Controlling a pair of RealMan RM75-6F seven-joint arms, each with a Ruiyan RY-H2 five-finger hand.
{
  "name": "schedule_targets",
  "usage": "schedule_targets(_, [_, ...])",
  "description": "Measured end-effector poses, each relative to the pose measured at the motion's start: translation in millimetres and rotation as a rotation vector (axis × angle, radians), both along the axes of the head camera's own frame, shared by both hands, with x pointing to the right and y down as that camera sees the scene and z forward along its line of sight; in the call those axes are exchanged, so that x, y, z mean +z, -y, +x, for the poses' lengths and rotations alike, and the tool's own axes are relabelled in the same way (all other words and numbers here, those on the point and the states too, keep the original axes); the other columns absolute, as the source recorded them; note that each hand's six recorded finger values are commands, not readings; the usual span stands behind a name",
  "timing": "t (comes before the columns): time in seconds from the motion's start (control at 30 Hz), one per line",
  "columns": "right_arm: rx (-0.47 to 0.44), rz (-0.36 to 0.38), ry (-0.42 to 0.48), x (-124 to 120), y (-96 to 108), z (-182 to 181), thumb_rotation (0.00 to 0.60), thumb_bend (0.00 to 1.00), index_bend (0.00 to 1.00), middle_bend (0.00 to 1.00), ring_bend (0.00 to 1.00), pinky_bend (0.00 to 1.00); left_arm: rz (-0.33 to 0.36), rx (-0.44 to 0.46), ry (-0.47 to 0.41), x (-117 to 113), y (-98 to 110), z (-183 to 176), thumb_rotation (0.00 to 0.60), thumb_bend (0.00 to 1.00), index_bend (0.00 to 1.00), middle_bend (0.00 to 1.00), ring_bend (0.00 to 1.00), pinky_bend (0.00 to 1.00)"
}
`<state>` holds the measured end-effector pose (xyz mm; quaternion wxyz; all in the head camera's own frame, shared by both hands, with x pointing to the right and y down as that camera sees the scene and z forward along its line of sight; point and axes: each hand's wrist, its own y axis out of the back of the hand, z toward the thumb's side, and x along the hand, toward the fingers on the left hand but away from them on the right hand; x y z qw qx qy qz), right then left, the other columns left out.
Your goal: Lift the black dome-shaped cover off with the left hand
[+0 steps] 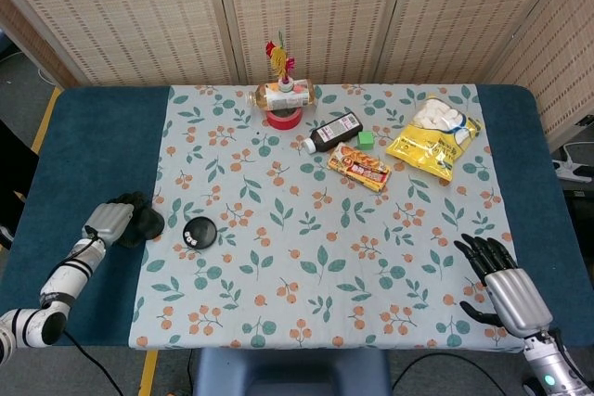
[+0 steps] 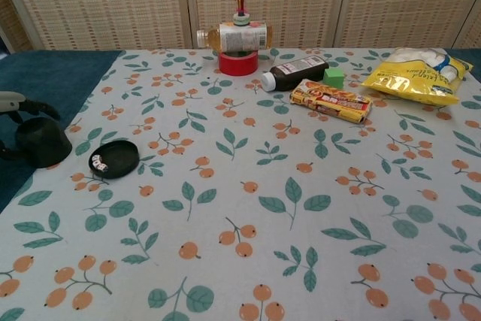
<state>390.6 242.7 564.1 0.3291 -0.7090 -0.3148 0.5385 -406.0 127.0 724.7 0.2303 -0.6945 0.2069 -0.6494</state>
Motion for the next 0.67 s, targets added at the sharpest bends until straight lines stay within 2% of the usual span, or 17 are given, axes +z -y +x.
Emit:
schedule_targets(0.3, [-0.005, 0.005, 0.006, -1.9, -0.4, -0.8, 0.6, 0.12, 0.0, 0.0, 0.0, 0.0, 0.118, -0.006, -0.111, -32.0, 6.1, 11.8, 0.6, 0.32, 0.0, 0.0, 0.0, 0.16])
schedule_targets(0.47, [-0.01, 0.023, 0.012, -4.2, 0.0, -1.9, 0.6, 0.12, 0.0, 0.0, 0.0, 0.0, 0.249, -0.019, -0.173, -61.8, 7.7, 14.1, 0.6, 0.35, 0.0, 0.0, 0.0, 0.11])
schedule_targets(0.57, [-0.014, 0.032, 0.014, -4.1, 0.7, -2.7, 0.6, 0.12, 0.0, 0.0, 0.0, 0.0, 0.344, -0.044, -0.268, -86.8, -4.1, 15.1, 0.6, 0.36, 0.0, 0.0, 0.0, 0.1])
schedule_targets(0.67, [-0.012, 0.038, 0.011, -2.8, 1.7, -2.3, 0.6, 0.12, 0.0, 0.0, 0.0, 0.0, 0.411, -0.084, -0.409, -112.4, -32.4, 12.2, 0.6, 0.36, 0.0, 0.0, 0.0, 0.1])
